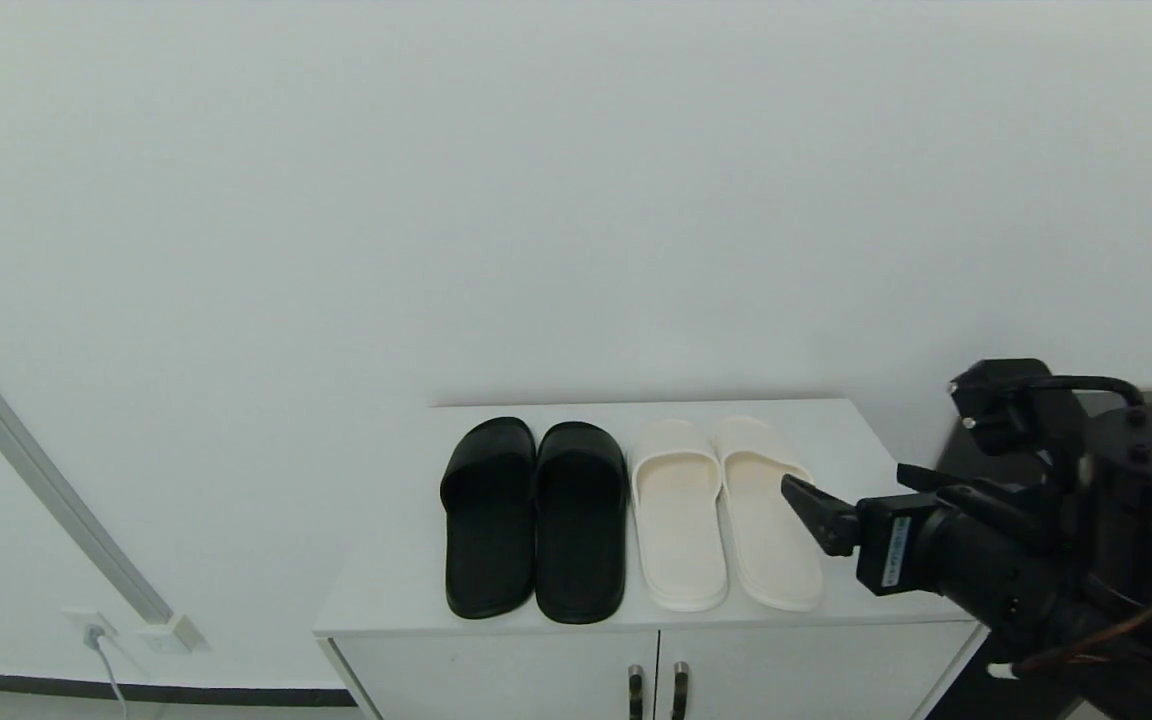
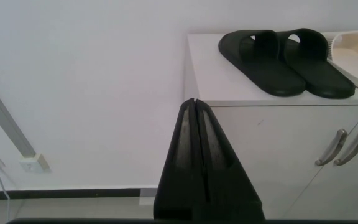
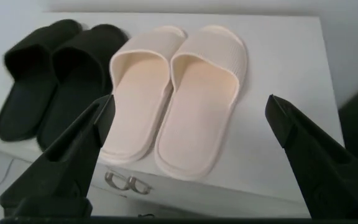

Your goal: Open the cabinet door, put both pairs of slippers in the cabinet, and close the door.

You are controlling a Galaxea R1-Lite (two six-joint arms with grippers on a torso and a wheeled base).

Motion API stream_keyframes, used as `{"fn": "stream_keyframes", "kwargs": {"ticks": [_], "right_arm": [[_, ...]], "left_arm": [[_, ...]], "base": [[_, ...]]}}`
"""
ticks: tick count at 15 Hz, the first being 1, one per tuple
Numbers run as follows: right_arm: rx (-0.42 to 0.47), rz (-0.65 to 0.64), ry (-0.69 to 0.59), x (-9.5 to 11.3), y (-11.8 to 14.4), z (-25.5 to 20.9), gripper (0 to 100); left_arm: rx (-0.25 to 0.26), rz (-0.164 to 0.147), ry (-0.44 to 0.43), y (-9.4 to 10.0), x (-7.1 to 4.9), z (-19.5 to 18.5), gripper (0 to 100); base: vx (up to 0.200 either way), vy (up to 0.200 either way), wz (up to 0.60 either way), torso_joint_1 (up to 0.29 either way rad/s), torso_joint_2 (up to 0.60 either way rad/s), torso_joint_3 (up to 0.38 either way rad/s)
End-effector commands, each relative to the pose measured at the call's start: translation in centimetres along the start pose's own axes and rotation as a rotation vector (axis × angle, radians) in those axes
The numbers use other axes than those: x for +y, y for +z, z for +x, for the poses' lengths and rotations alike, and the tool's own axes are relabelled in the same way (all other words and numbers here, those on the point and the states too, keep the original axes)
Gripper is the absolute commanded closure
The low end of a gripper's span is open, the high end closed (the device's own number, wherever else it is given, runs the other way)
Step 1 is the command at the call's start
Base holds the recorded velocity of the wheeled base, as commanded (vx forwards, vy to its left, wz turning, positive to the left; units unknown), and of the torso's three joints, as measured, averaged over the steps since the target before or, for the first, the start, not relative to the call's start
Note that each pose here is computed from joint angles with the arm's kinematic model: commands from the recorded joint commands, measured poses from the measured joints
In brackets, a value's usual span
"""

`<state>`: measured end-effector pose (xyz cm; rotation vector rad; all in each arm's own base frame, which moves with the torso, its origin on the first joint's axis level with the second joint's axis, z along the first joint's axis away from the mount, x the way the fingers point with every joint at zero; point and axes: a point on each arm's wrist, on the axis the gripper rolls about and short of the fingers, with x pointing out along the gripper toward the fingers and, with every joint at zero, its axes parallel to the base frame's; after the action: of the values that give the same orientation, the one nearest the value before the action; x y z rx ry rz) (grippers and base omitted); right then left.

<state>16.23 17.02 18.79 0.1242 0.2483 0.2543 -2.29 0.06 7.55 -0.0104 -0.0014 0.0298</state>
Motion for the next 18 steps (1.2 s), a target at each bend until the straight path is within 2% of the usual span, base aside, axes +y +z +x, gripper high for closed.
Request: {"fn": "stream_keyframes", "kwargs": {"ticks": [1, 4, 9, 18], "right_arm": [[0.057, -0.022, -0.011, 2.3, -1.9, 2.1, 0], [0.094, -0.039, -0.042, 3.6, -3.7, 3.6, 0], [0.058, -0.023, -0.093, 5.1, -6.4, 7.7, 0], [0.030, -0.019, -0.190, 5.0, -6.6, 14.0, 0]], "left_arm": [[0.001, 0.000, 0.001, 0.0, 0.0, 0.0, 100], [0.000, 0.000, -0.005, 0.0, 0.0, 0.0, 100], [0.000, 0.000, -0.005, 0.0, 0.0, 0.0, 100], [0.000, 0.000, -0.005, 0.0, 0.0, 0.0, 100]], "base": [[0.000, 0.000, 0.00, 0.000, 0.00, 0.000], [0.000, 0.000, 0.00, 0.000, 0.00, 0.000], [0.000, 0.000, 0.00, 0.000, 0.00, 0.000], [0.000, 0.000, 0.00, 0.000, 0.00, 0.000]]}}
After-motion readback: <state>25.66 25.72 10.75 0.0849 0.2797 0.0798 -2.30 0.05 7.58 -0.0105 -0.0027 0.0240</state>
